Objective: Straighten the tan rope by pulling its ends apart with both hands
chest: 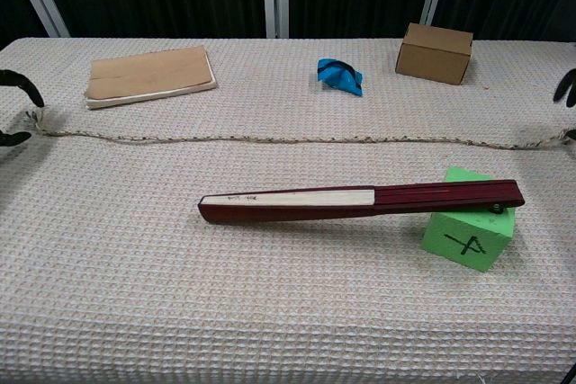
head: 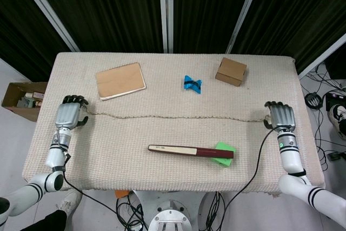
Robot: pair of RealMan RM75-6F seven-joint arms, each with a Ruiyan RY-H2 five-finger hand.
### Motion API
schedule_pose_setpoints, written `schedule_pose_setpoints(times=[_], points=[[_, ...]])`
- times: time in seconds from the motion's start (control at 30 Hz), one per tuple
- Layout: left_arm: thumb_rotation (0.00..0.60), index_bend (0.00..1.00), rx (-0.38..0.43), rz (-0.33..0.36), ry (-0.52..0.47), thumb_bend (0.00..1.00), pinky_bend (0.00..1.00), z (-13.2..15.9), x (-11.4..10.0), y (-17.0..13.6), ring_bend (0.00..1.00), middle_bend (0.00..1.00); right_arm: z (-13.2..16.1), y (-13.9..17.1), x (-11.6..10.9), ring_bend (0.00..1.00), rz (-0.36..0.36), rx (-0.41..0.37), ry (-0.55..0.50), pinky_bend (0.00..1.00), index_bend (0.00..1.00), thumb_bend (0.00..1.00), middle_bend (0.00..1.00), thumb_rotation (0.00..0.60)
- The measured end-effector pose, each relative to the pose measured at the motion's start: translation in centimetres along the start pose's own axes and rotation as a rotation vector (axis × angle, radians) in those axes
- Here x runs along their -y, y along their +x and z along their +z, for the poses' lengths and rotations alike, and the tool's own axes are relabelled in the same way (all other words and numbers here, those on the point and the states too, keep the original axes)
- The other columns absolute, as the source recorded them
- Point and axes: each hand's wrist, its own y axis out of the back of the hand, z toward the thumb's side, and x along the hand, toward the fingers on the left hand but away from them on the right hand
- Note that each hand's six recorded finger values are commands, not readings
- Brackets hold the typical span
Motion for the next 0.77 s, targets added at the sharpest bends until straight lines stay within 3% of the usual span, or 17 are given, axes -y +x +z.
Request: schedule_pose_setpoints(times=[0.2, 0.37, 0.47, 0.6, 0.77], points=[[0.600, 0.28, -0.009, 0.104, -0.053, 0.24, 0.11, -2.0, -3.5, -2.2, 0.11, 0.18, -1.1, 2.7, -3.5, 0.19, -0.071, -0.007, -0.037, 0.37, 0.05, 0.09, 0.22, 0.600], [0.600, 0.28, -0.001, 0.169, -0.099, 0.21, 0.11, -4.8, -7.2, -6.1, 0.11, 0.18, -5.3, 7.0, -7.8, 0.16, -0.182, 0.014, -0.069, 0.33, 0.05, 0.09, 0.21, 0.600], [0.600, 0.28, -0.012, 0.213, -0.107, 0.21, 0.11, -7.0, -9.4, -9.5, 0.11, 0.18, -7.9, 10.2, -9.1, 0.14, -0.220, 0.019, -0.105, 0.31, 0.06, 0.10, 0.20, 0.600], [0.600, 0.28, -0.033, 0.241, -0.122, 0.21, 0.11, -8.4, -10.7, -14.6, 0.11, 0.18, -10.2, 14.6, -9.2, 0.14, -0.255, 0.037, -0.149, 0.30, 0.07, 0.12, 0.19, 0.600], [0.600, 0.28, -0.061, 0.229, -0.162, 0.21, 0.11, -8.1, -10.2, -19.5, 0.11, 0.18, -11.4, 18.9, -8.1, 0.14, -0.261, 0.043, -0.185, 0.30, 0.09, 0.13, 0.19, 0.600]])
